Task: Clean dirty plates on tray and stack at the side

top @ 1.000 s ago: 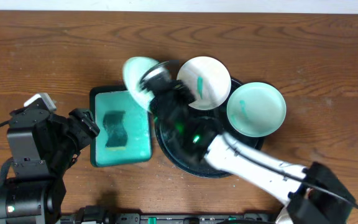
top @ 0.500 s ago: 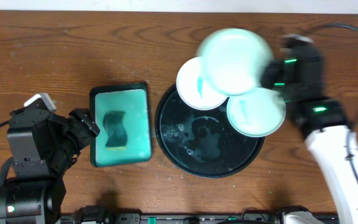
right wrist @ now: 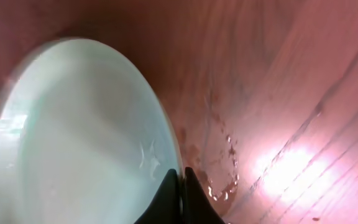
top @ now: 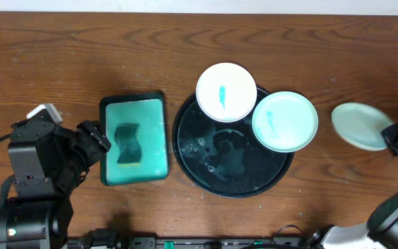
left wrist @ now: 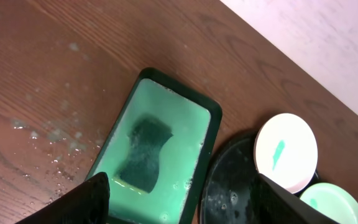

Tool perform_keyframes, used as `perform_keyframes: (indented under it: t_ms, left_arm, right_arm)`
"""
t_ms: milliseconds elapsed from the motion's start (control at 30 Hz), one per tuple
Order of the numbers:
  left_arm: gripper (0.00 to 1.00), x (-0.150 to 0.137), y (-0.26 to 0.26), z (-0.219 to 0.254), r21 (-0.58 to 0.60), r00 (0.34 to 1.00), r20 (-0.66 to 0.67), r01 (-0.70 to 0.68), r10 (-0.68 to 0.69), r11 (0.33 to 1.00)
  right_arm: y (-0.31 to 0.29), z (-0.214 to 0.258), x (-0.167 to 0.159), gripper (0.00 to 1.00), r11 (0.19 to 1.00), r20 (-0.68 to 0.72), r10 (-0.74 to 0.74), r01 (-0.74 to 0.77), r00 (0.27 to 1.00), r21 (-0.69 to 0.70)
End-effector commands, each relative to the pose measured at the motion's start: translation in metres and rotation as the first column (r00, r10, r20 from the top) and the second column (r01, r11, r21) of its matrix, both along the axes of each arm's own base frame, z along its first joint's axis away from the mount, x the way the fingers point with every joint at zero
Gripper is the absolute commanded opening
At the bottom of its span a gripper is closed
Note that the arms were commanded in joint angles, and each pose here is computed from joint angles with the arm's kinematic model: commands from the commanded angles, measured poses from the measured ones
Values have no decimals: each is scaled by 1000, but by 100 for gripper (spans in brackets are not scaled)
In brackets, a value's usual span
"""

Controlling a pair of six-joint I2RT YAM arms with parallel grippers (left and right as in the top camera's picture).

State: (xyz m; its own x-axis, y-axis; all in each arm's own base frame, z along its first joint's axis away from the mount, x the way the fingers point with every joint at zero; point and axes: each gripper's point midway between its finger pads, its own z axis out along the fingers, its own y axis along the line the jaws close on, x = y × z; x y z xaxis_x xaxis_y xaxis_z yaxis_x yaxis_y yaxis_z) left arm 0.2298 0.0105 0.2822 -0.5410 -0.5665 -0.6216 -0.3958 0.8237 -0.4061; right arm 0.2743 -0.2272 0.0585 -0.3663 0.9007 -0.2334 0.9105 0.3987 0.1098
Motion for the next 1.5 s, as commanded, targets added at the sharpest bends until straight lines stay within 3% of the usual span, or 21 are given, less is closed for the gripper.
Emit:
perform_keyframes:
  t_ms: [0, 33, 100, 167, 267, 333, 433, 633, 700, 733, 767, 800, 967, 1100, 1233, 1267, 1367, 1467]
  left_arm:
    - [72, 0, 3, 3, 13, 1000, 6, -9, 9, 1000]
    - [73, 0, 3, 3, 13, 1000, 6, -10, 9, 1000]
    - [73, 0, 3, 3, 13, 1000, 6, -10, 9, 1000]
    - [72, 0, 3, 3, 13, 1000, 6, -10, 9, 1000]
    - [72, 0, 3, 3, 13, 1000, 7, -10, 9, 1000]
    - [72, 0, 3, 3, 13, 1000, 7, -10, 9, 1000]
    - [72, 0, 3, 3, 13, 1000, 7, -10, 9, 1000]
    - [72, 0, 3, 3, 13, 1000, 6, -10, 9, 1000]
    - [72, 0, 3, 3, 13, 1000, 6, -10, 9, 1000]
    - [72, 0, 3, 3, 13, 1000, 6, -10, 9, 1000]
    - [72, 0, 3, 3, 13, 1000, 7, -10, 9, 1000]
    - [72, 0, 3, 3, 13, 1000, 6, -10, 9, 1000]
    - [72, 1, 3, 3, 11, 1000, 5, -7, 7, 1000]
    - [72, 8, -10, -18, -10, 992, -92, 84, -84, 996]
    - [72, 7, -10, -64, -4, 932, -331, 155, -148, 988]
    - [72, 8, -10, -83, -16, 889, -426, 177, -167, 984]
    - [72, 13, -10, -108, -40, 830, -529, 187, -180, 982]
    - [72, 24, -9, -142, -72, 753, -632, 180, -185, 981]
  right_arm:
    - [16, -20, 7, 2, 998, -37, 29, -27, 999, 57]
    - [22, -20, 14, 37, 996, -20, 49, -47, 999, 69]
    - [30, -14, 24, 56, 993, 22, 84, -86, 996, 79]
    - [45, 1, 44, 62, 977, 113, 189, -198, 975, 75]
    - [83, 31, 74, 65, 896, 266, 417, -442, 869, 38]
    - [106, 39, 81, 69, 850, 280, 502, -527, 818, 19]
    - [128, 30, 82, 73, 818, 235, 553, -575, 799, 30]
    - [160, -7, 79, 67, 756, 148, 639, -652, 755, 57]
    - [175, -22, 80, 59, 691, 138, 709, -721, 691, 56]
    - [180, -27, 80, 46, 671, 129, 729, -739, 673, 63]
    - [185, -30, 77, 13, 661, 114, 738, -747, 665, 73]
    - [188, -27, 75, 1, 667, 111, 733, -741, 671, 80]
    - [210, 7, 51, 1, 650, 133, 738, -750, 662, 124]
    - [307, 2, 14, 1, 395, 127, 896, -895, 425, 206]
    - [345, -40, -6, 1, 427, 41, 895, -880, 445, 209]
    - [354, -52, -9, 1, 409, 45, 904, -889, 426, 207]
    - [356, -61, -10, 1, 414, 31, 902, -883, 431, 222]
    - [341, -62, -3, 1, 473, 7, 875, -858, 484, 199]
